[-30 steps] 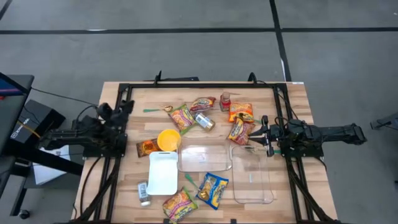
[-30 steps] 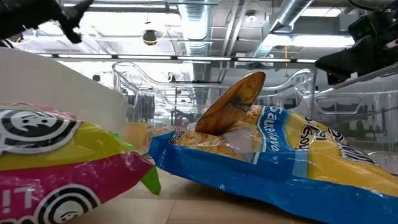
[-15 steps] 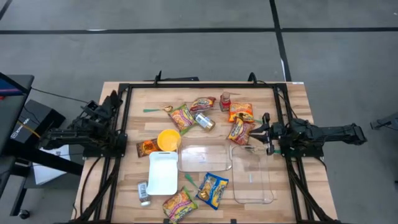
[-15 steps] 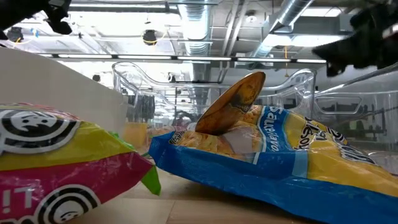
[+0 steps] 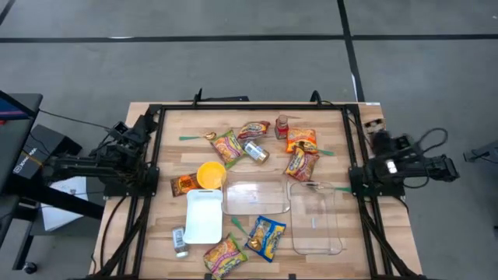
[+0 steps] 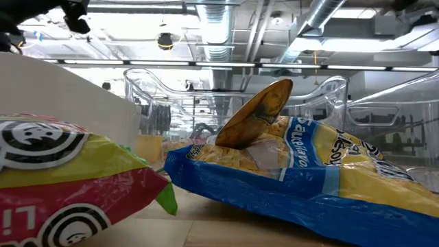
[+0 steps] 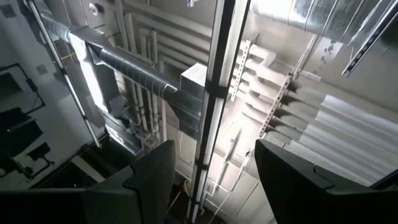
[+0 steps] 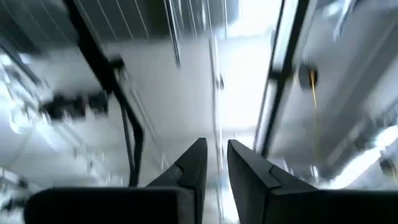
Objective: Pick & Place Food Item
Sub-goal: Put the brown seasoning bottle into the right transparent bin
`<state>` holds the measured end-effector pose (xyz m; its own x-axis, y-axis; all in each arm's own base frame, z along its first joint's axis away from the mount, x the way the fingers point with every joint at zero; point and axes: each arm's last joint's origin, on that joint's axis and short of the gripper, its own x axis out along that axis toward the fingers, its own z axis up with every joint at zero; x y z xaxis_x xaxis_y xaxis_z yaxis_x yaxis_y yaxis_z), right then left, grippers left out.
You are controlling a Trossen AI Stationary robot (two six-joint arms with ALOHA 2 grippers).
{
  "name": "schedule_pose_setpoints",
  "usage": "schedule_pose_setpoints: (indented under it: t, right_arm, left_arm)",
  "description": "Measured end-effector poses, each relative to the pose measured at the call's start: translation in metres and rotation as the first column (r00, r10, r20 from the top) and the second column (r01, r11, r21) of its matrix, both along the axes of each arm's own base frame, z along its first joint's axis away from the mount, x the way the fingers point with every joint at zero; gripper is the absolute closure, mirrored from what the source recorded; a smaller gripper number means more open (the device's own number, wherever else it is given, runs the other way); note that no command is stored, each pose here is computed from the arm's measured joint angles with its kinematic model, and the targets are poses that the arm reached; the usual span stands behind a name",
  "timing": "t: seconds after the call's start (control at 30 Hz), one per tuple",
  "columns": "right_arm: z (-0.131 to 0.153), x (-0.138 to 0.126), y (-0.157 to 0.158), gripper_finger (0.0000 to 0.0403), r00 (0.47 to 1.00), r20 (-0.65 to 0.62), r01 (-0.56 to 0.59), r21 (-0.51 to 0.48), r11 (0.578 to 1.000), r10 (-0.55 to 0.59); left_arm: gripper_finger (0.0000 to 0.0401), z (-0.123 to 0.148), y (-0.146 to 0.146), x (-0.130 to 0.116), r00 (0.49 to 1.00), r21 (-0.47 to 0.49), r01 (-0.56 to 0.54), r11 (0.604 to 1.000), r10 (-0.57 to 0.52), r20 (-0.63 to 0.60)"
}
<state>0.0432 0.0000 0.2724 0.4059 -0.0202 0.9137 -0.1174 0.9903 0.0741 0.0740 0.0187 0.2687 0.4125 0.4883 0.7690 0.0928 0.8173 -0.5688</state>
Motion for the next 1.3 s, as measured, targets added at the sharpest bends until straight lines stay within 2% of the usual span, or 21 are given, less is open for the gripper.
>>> schedule_pose_setpoints:
  t: [0.17,0.27,0.37,0.6,0.83,1.03,1.3]
  right_arm:
    - [0.025,-0.022,0.000,0.0344,0.981,0.189,0.035,-0.005,0.999,-0.034]
    - [0.037,-0.028,-0.001,0.0344,0.977,0.214,-0.008,0.013,1.000,0.005]
    - [0.047,-0.030,-0.002,0.0344,0.981,0.192,-0.008,0.055,0.998,-0.003]
    - [0.070,-0.036,-0.002,0.0344,0.992,0.127,0.000,0.055,0.998,-0.007]
    - [0.096,-0.042,-0.002,0.0344,0.995,0.074,0.062,0.033,0.998,-0.064]
    - [0.111,-0.028,-0.002,0.0344,0.997,-0.043,0.060,0.027,0.998,-0.059]
    - [0.132,-0.017,-0.002,0.0344,0.996,-0.069,0.060,0.025,0.998,-0.058]
  left_arm:
    - [0.0183,0.011,0.001,0.011,0.999,-0.018,0.051,0.999,-0.051,0.003]
    - [0.0183,0.015,0.001,0.016,0.997,-0.035,0.079,0.996,-0.079,0.010]
    - [0.0183,0.016,0.001,0.019,0.997,-0.038,0.081,0.996,-0.082,0.000]
    - [0.0183,0.014,0.002,0.024,0.996,-0.042,0.079,0.996,-0.081,-0.029]
    - [0.0183,0.014,0.001,0.025,0.995,-0.029,0.089,0.996,-0.089,-0.032]
    - [0.0183,0.014,0.000,0.024,0.994,-0.003,0.106,0.994,-0.106,-0.029]
    - [0.0183,0.023,0.000,0.023,0.994,0.005,0.112,0.994,-0.112,0.006]
